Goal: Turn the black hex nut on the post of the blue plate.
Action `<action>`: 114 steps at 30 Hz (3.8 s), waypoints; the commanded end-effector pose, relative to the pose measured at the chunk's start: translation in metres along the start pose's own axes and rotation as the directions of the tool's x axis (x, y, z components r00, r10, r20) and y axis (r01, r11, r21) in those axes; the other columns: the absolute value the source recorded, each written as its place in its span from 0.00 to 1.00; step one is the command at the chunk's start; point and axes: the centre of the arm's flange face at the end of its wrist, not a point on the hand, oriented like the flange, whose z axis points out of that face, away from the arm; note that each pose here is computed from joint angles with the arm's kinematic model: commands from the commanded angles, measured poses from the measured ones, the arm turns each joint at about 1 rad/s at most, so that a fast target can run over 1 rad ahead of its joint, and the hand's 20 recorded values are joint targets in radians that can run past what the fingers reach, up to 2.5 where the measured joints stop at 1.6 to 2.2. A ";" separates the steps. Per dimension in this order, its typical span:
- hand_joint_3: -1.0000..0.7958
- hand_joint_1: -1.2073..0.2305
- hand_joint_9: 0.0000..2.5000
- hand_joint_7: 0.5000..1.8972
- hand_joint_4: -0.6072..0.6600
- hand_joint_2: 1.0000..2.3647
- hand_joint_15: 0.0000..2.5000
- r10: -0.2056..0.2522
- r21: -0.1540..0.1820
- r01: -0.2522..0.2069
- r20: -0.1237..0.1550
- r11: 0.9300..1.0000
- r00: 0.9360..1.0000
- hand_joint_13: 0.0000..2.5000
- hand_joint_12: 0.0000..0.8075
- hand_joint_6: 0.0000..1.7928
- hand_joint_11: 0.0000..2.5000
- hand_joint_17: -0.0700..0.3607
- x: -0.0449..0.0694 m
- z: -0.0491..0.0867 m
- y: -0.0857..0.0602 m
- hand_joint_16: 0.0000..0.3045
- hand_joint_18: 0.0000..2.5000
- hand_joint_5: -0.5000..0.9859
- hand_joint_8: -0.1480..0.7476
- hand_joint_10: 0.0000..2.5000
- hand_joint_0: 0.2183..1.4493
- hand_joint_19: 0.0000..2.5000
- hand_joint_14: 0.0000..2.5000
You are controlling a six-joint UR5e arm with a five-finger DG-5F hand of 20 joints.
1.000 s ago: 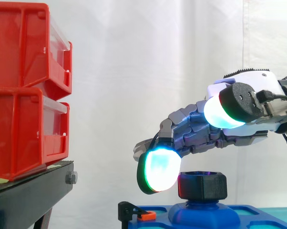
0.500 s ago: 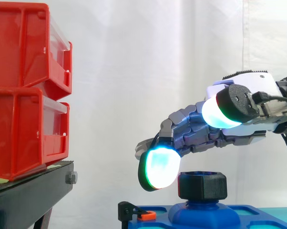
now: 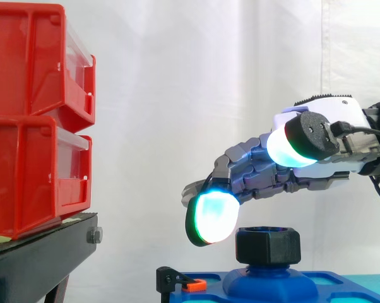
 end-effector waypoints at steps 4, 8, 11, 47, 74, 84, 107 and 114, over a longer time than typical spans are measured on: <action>0.28 0.68 0.08 0.25 0.67 0.00 0.00 -0.001 -0.017 0.001 -0.005 1.000 1.000 0.00 0.44 0.28 0.00 0.42 0.001 0.001 0.003 0.16 0.00 0.20 0.45 0.00 0.23 0.06 0.00; 0.28 0.67 0.08 0.25 0.68 0.00 0.00 -0.002 -0.017 0.002 -0.010 1.000 1.000 0.00 0.44 0.28 0.00 0.42 0.004 0.003 0.007 0.16 0.00 0.20 0.45 0.00 0.23 0.07 0.00; 0.28 0.67 0.08 0.25 0.68 0.00 0.00 -0.002 -0.021 0.002 -0.013 1.000 1.000 0.00 0.44 0.28 0.00 0.42 0.005 0.004 0.010 0.16 0.00 0.20 0.45 0.00 0.23 0.07 0.00; 0.28 0.67 0.08 0.25 0.67 0.00 0.00 0.004 -0.006 -0.004 -0.032 1.000 0.999 0.00 0.44 0.28 0.00 0.42 0.017 0.010 0.024 0.16 0.00 0.20 0.45 0.00 0.23 0.07 0.00; 0.28 0.67 0.08 0.25 0.67 0.00 0.00 0.009 -0.001 -0.009 -0.039 1.000 0.999 0.00 0.44 0.28 0.00 0.42 0.014 0.003 0.012 0.16 0.00 0.20 0.45 0.00 0.23 0.07 0.00; 0.28 0.67 0.08 0.25 0.67 0.00 0.00 0.012 0.013 -0.012 -0.041 1.000 0.999 0.00 0.44 0.28 0.00 0.42 0.010 -0.002 0.004 0.16 0.00 0.20 0.45 0.00 0.23 0.07 0.00; 0.28 0.67 0.08 0.25 0.67 0.00 0.00 0.014 -0.003 -0.014 -0.039 1.000 0.999 0.00 0.44 0.28 0.00 0.42 -0.002 -0.013 -0.015 0.16 0.00 0.20 0.45 0.00 0.23 0.07 0.00; 0.28 0.67 0.08 0.25 0.67 0.00 0.00 0.014 -0.008 -0.015 -0.042 1.000 0.999 0.00 0.44 0.28 0.00 0.42 -0.005 -0.017 -0.020 0.16 0.00 0.20 0.45 0.00 0.23 0.07 0.00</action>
